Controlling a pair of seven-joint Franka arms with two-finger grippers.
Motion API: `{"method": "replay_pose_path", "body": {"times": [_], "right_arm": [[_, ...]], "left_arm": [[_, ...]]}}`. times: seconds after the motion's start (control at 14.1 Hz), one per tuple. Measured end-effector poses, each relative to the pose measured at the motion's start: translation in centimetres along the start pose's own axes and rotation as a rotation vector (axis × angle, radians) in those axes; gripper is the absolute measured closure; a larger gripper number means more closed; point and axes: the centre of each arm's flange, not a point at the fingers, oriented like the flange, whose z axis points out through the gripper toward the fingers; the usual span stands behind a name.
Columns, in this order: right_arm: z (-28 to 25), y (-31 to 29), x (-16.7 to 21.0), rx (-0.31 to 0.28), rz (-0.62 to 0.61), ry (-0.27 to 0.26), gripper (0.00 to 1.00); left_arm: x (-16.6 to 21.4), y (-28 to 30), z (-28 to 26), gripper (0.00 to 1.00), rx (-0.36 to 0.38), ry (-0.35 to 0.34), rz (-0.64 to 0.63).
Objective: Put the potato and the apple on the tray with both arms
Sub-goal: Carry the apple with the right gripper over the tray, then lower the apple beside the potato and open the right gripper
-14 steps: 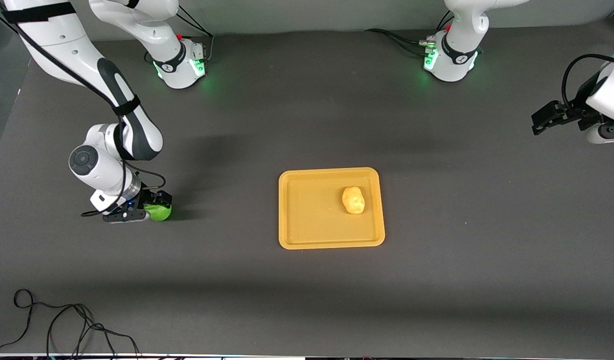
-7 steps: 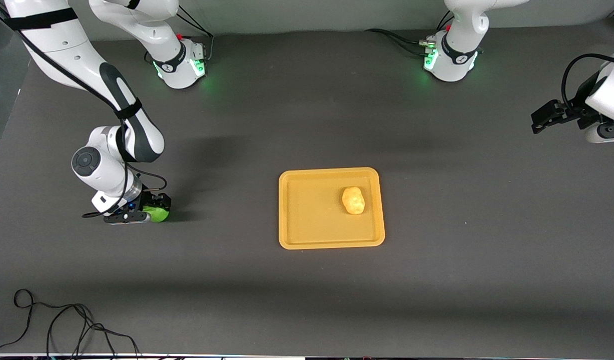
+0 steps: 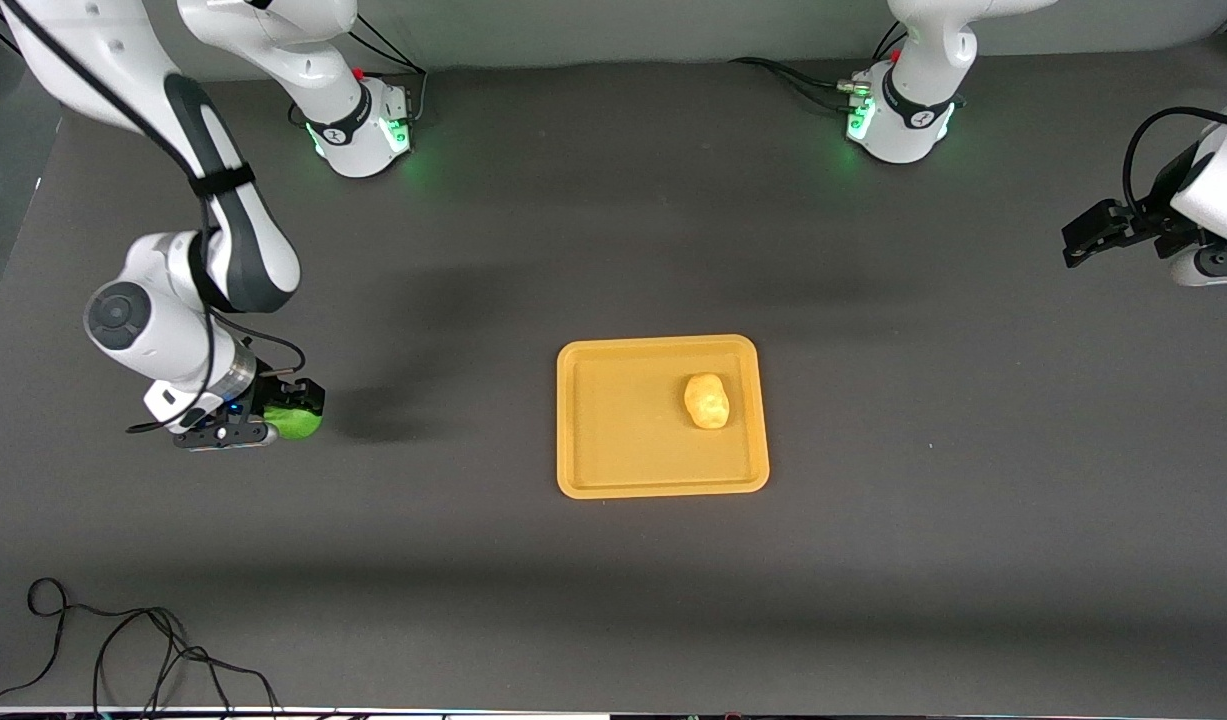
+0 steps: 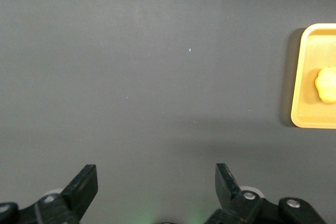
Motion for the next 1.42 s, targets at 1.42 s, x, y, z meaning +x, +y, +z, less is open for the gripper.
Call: {"method": "replay_pose_path", "body": {"times": [1.42], "right_arm": [[2.6, -45.0, 4.0, 0.149, 0.178, 0.062, 0.21]], "left_arm": [[-0.2, -2.0, 0.1, 0.0, -0.008, -0.014, 0.006]]}}
